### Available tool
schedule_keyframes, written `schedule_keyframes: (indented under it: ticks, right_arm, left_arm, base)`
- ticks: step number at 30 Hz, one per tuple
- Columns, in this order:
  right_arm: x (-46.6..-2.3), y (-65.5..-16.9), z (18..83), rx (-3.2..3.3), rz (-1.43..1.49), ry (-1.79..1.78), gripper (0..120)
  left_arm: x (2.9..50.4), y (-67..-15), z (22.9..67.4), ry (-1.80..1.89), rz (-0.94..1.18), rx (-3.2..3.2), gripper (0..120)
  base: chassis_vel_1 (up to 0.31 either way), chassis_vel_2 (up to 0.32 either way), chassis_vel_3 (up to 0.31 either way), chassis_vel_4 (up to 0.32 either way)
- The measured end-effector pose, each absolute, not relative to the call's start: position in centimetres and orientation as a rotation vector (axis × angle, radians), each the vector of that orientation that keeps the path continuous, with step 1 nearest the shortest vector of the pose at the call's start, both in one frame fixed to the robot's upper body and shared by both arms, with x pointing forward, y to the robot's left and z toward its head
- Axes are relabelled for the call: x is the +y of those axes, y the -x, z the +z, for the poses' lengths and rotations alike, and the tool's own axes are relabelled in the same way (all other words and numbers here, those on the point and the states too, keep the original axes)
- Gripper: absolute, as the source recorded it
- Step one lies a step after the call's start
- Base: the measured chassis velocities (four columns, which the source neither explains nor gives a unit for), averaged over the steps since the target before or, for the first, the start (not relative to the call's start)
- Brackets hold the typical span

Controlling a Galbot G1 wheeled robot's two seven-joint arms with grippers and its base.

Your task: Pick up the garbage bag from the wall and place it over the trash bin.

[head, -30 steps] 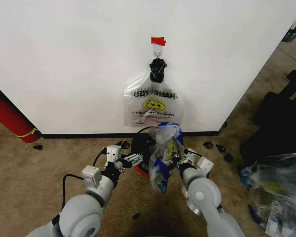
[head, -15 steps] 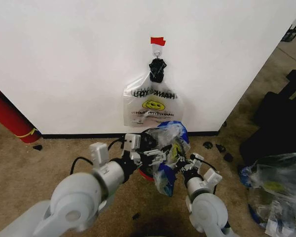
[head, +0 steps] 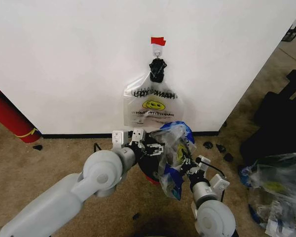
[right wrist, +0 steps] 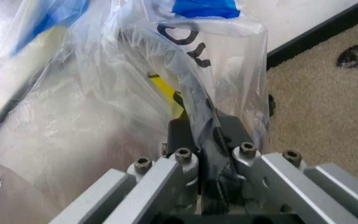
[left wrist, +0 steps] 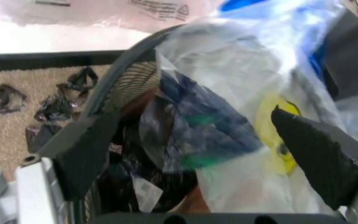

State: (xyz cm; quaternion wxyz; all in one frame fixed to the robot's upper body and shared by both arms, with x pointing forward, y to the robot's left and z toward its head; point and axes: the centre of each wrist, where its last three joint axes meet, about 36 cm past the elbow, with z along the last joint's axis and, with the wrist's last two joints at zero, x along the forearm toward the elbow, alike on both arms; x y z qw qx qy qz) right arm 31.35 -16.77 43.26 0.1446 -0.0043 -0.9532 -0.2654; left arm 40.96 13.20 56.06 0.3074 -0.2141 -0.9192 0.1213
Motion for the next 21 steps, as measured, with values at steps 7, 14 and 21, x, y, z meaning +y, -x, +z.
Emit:
schedule_keyframes:
  ticks: [7,14,21]
  right_arm:
    - [-16.88,-31.55,43.4,-2.753,-0.762,0.012,1]
    - [-16.95,-31.63,43.44,-2.752,-0.764,0.015,1]
    - [-17.18,-31.66,43.62,-2.737,-0.77,0.032,1]
  left_arm:
    - [13.0,-41.71,55.03,0.524,0.397,-2.42,69]
    - [13.26,-41.75,54.87,0.514,0.4,-2.427,42]
    - [13.6,-41.29,54.91,0.514,0.398,-2.427,19]
  base:
    - [0.0,0.0,0.0,0.0]
    - [0.0,0.0,0.0,0.0]
    - [0.0,0.0,0.0,0.0]
